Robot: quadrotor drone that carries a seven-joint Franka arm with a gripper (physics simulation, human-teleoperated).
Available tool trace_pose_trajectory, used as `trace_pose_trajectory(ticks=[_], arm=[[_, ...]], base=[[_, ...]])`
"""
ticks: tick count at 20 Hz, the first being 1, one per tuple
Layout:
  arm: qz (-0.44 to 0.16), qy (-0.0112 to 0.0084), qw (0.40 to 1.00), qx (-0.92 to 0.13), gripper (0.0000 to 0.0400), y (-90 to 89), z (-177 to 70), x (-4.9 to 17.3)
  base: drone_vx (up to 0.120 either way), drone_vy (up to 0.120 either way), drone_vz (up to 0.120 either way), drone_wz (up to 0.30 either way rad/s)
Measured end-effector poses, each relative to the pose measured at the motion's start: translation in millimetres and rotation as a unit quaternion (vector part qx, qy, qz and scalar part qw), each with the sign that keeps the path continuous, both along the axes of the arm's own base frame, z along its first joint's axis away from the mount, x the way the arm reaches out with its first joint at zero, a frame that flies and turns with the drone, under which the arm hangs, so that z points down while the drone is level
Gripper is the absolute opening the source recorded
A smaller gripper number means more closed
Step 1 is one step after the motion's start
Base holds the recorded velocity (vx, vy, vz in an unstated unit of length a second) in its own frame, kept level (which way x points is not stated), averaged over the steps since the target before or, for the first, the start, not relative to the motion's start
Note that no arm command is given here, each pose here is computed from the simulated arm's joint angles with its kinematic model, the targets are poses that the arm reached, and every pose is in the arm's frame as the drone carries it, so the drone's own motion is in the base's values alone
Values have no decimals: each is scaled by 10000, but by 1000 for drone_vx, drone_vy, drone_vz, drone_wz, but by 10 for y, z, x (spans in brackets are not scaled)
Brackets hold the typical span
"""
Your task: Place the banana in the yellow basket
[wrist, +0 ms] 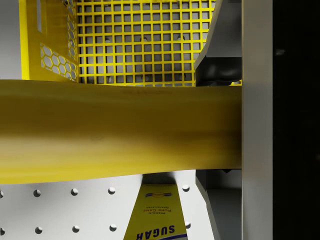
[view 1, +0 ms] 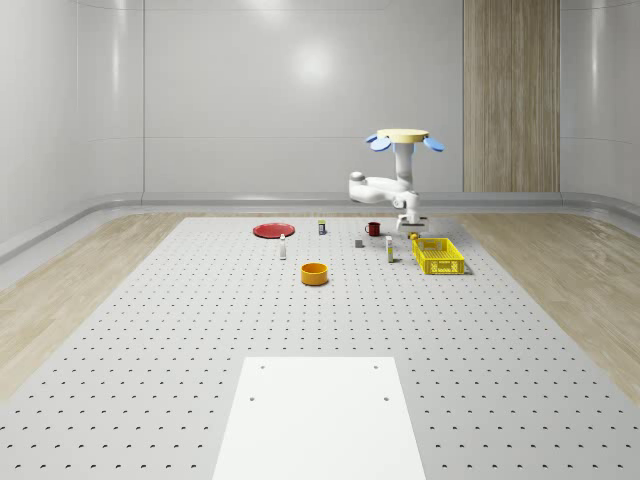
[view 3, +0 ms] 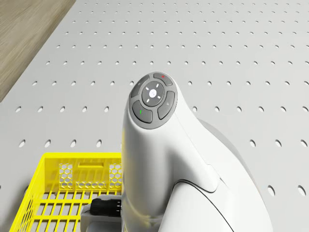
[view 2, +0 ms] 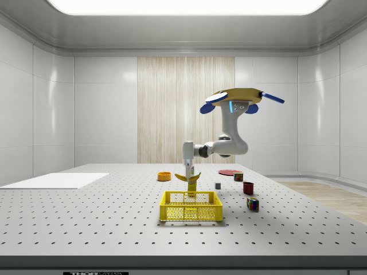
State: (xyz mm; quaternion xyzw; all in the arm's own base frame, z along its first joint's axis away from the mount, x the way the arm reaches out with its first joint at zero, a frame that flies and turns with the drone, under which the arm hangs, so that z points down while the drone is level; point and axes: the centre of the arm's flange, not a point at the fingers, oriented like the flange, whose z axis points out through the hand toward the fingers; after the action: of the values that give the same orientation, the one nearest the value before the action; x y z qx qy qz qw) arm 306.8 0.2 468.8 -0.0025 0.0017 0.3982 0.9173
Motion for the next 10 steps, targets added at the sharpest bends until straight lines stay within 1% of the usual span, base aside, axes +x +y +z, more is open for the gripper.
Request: trace_pose_trajectory(ticks=[2,4,6,8,10], arm=[[0,0,10000,0,200,0,0,0],[0,0,10000,0,200,0,0,0],[0,0,10000,0,200,0,0,0],[0,0,10000,0,200,0,0,0],[0,0,10000,0,200,0,0,0]], base=[[0,120,0,0],[0,120,-100,0],[0,120,-20,0],[0,120,-100,0],[0,120,0,0]])
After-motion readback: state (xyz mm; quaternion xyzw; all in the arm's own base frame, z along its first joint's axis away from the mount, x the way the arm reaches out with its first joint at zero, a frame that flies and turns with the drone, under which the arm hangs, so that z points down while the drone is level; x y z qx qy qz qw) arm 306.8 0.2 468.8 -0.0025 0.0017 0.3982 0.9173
